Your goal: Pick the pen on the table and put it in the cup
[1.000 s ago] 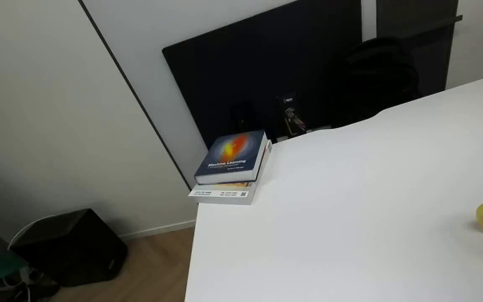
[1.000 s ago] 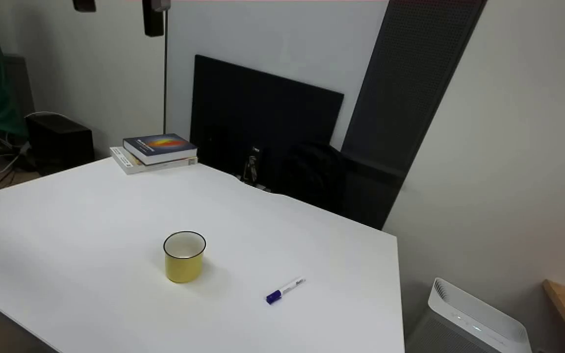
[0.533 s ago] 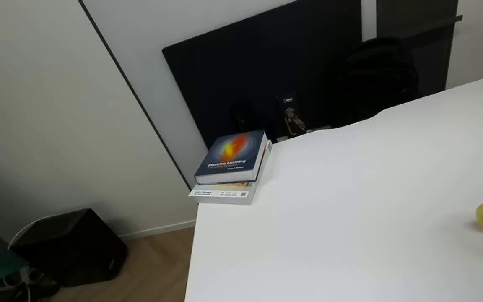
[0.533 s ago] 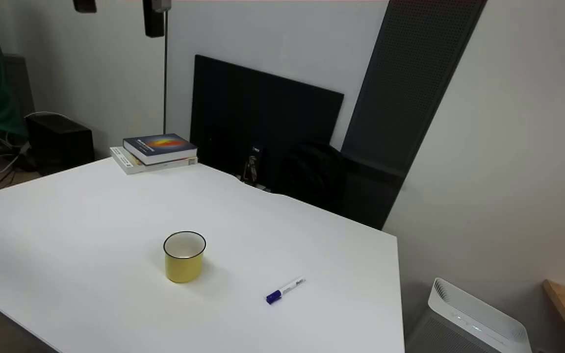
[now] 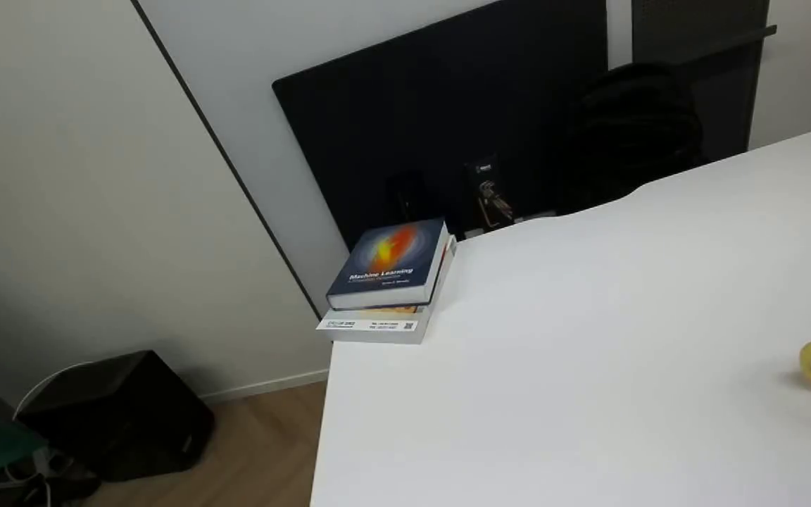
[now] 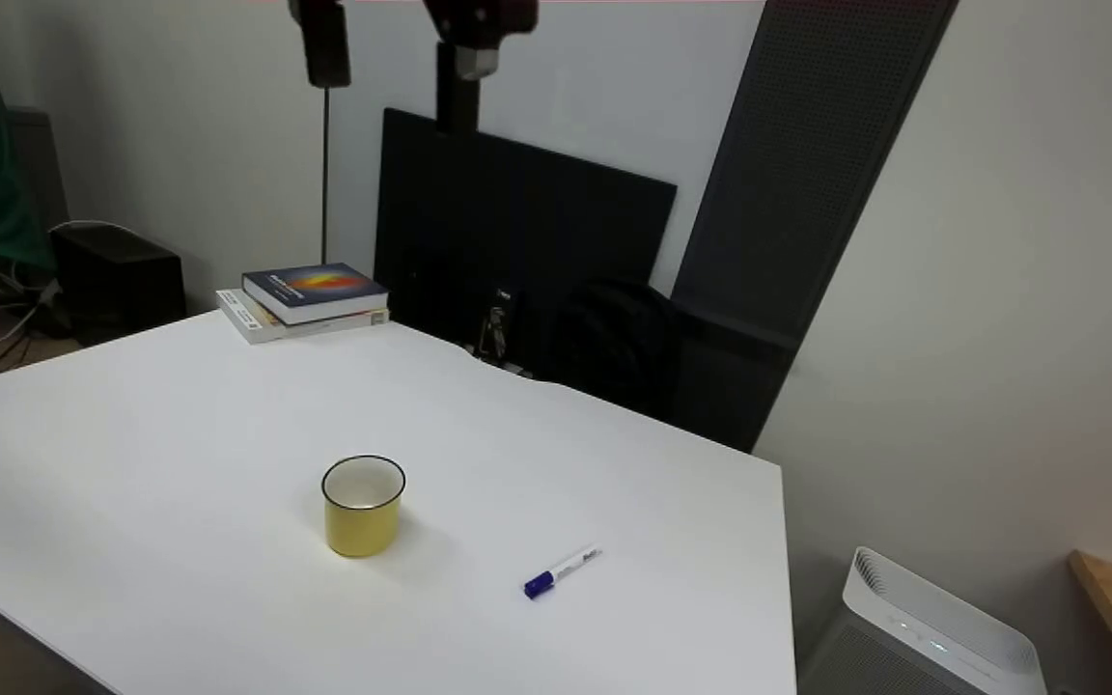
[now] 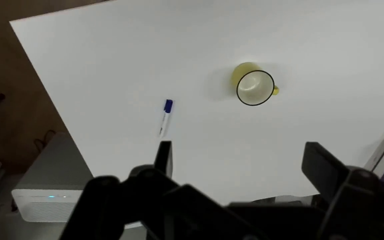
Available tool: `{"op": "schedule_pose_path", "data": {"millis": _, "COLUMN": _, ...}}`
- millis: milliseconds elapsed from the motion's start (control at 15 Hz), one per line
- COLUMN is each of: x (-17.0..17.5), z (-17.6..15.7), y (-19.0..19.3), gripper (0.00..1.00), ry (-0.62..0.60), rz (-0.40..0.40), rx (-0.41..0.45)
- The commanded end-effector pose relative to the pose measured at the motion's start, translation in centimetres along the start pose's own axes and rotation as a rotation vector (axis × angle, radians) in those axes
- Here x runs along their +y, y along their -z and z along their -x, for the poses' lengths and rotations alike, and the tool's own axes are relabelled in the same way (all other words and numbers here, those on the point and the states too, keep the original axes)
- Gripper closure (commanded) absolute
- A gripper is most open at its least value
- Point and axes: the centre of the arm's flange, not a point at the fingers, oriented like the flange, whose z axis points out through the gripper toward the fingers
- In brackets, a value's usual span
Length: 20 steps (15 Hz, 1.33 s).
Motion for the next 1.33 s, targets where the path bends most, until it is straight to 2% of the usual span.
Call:
{"op": "schedule_pose_path", "data": {"millis": 0, "x": 5.5, "z": -1.3, "y": -1.8, "gripper": 0.0, "ry": -0.109, "rz": -0.01, "rx": -0.007}}
{"op": "schedule_pose_path", "data": {"millis": 267, "x": 10.6, "z": -3.6, "y": -4.7, "gripper": 0.0, "ry": -0.179, "rz": -0.017, "rx": -0.006}}
{"op": "schedule_pose_path", "data": {"millis": 600, "x": 14.4, "z": -6.3, "y": -9.7, "gripper": 0.0, "ry": -0.25, "rz": -0.005, "rx": -0.062}}
{"op": "schedule_pose_path", "data": {"millis": 800, "x": 15.8, "z": -7.6, "y": -11.9, "gripper": 0.0, "ry": -0.281, "rz": -0.005, "rx": -0.116}}
{"op": "schedule_pose_path", "data": {"millis": 867, "x": 14.1, "z": -5.2, "y": -11.4, "gripper": 0.0, "ry": -0.26, "rz": -0.004, "rx": -0.087}}
{"op": "schedule_pose_path", "data": {"millis": 1267, "x": 15.0, "z": -6.6, "y": -12.7, "gripper": 0.0, "ry": -0.275, "rz": 0.005, "rx": -0.12}}
